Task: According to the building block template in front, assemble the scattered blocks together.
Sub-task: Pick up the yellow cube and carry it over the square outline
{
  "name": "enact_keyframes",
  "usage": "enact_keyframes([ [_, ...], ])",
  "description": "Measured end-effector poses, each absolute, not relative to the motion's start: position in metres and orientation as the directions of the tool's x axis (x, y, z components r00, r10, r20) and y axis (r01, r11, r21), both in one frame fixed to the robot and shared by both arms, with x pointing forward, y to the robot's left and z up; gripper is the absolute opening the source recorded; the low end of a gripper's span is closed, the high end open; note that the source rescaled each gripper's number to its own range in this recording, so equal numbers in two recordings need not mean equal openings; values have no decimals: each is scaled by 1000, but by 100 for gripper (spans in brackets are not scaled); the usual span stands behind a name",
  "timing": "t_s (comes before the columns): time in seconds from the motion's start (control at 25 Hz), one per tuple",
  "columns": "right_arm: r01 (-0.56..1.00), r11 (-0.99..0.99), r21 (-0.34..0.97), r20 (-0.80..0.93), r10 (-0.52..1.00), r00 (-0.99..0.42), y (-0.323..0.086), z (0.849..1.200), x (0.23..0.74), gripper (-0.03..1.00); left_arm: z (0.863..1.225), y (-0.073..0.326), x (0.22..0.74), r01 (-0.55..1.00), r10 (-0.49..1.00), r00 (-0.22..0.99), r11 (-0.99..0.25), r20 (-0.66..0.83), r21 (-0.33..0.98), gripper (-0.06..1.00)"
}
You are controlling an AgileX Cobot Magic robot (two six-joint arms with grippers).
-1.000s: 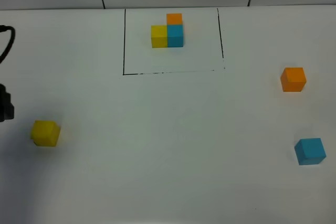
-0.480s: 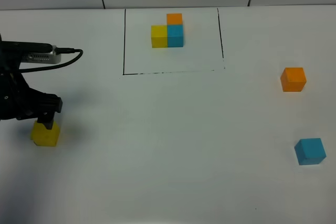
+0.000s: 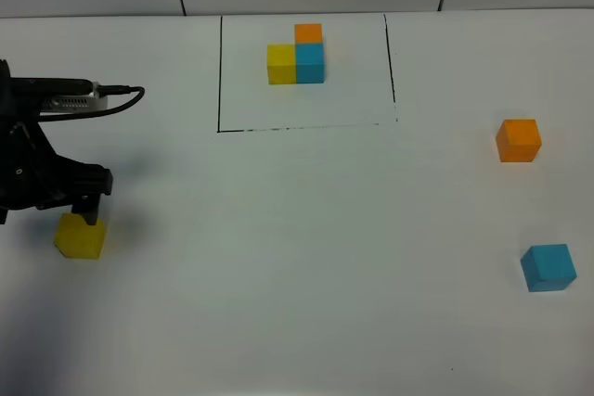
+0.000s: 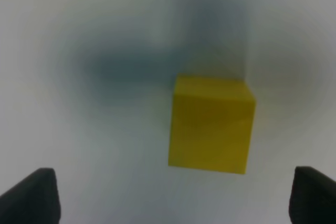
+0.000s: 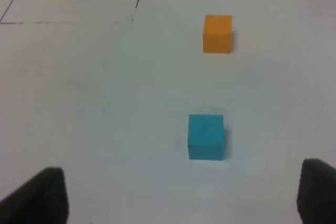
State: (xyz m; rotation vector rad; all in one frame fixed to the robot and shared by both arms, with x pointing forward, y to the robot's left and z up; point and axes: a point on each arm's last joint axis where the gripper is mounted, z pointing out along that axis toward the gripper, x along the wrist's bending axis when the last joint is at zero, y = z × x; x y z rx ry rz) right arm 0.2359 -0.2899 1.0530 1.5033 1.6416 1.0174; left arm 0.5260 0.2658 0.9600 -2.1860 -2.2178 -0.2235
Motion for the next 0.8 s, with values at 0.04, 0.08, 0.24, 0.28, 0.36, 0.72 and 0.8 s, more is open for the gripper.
enact_keyframes([
  [0.04, 463, 27, 886, 22, 995, -101, -290, 1053, 236, 77, 959, 265, 527, 996, 995, -22, 13, 98, 94, 100],
  [0.08, 463, 27, 886, 22, 995, -101, -290, 1053, 236, 77, 957, 264, 528, 995, 996, -18, 9, 85, 103, 100],
  [0.24, 463, 27, 886, 23, 995, -101, -290, 1053, 236, 77, 947, 260, 531, 994, 999, -13, 8, 46, 112, 100],
  [0.28, 463, 27, 886, 23, 995, -101, -290, 1053, 236, 77, 943, 260, 532, 995, 999, -11, 6, 48, 99, 100],
  [0.36, 463, 26, 886, 23, 995, -101, -290, 1053, 236, 77, 936, 259, 532, 997, 999, -9, 5, 50, 74, 100],
  [0.72, 463, 24, 886, 25, 995, -100, -290, 1053, 236, 76, 908, 259, 535, 1000, 998, 5, -5, 64, -12, 99],
  [0.8, 463, 24, 886, 25, 995, -100, -290, 1053, 236, 76, 905, 259, 536, 1000, 998, 7, -6, 63, -11, 97],
])
